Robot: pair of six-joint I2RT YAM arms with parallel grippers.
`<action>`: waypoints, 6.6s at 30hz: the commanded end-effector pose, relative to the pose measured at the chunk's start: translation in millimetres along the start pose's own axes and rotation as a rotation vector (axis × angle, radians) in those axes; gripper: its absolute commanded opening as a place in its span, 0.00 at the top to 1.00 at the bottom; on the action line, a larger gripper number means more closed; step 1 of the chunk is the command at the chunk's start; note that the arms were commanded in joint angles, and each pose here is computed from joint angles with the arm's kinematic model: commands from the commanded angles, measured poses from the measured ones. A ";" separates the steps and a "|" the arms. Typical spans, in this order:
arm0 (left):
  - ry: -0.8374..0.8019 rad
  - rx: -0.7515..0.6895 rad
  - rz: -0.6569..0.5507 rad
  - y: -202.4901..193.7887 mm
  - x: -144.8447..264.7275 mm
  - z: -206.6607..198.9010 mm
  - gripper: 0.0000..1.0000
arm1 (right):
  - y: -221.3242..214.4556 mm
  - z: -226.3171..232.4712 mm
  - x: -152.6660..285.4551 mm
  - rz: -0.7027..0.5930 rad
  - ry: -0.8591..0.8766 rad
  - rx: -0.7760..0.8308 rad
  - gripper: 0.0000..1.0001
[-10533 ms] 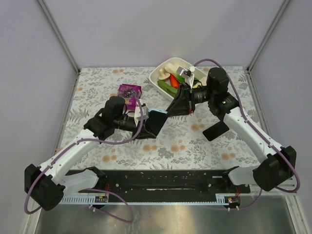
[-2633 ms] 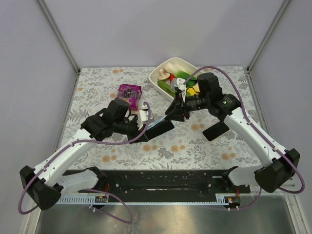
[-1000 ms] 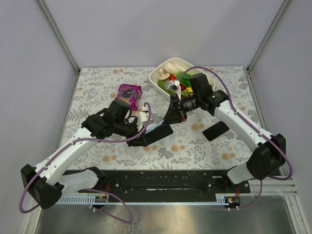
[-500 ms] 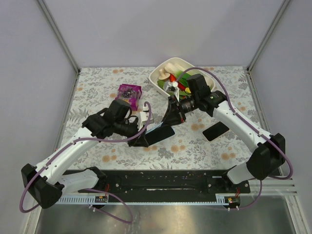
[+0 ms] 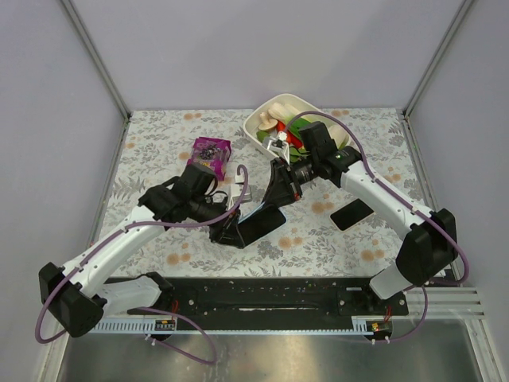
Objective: Take the phone out of the phone case
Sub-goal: Remove the phone case from the phone.
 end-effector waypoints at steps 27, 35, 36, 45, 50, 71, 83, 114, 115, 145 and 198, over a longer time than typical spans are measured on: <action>0.387 -0.428 -0.346 84.4 31.1 34.4 1.00 | -29.0 21.0 -0.4 0.126 -0.285 0.033 0.53; 0.481 -0.383 -0.340 83.0 33.3 42.8 1.00 | -29.0 28.8 15.7 0.144 -0.391 0.071 0.52; 0.502 -0.382 -0.340 83.4 34.7 44.0 1.00 | -28.6 29.7 17.7 0.146 -0.399 0.073 0.53; 0.640 -0.306 -0.356 87.6 39.8 53.6 1.00 | -33.6 32.4 22.3 0.169 -0.387 0.052 0.83; 0.637 -0.333 -0.357 93.9 41.2 52.6 1.00 | -34.5 21.2 14.4 0.170 -0.280 -0.019 1.00; 0.421 -0.682 -0.177 97.5 11.2 14.3 1.00 | -15.5 -20.0 -26.6 0.232 -0.063 -0.116 1.00; 0.361 -0.726 -0.173 105.3 8.7 3.7 1.00 | -16.2 -29.4 -39.0 0.294 0.059 -0.160 1.00; 0.411 -0.514 -0.226 75.7 21.5 21.1 1.00 | 26.8 32.2 -1.9 0.091 -0.581 0.116 0.44; 0.412 -0.513 -0.225 74.2 20.5 22.2 1.00 | 28.3 36.7 -0.1 0.090 -0.581 0.127 0.43; 0.362 -0.442 -0.212 50.4 1.3 35.9 1.00 | 57.3 100.7 61.3 -0.099 -0.444 0.164 0.23; 0.094 -0.276 -0.475 75.9 29.4 29.6 1.00 | 39.1 78.1 76.1 -0.239 -0.299 0.369 0.74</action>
Point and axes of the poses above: each gripper's point midway between its finger pads, its own x axis back along the fingers, its own z axis along the line the jaws close on, y = z × x, the point moved 10 cm from there along x, back along the fingers, and after that the axes turned 14 degrees about -x, right-handed, at the moved point
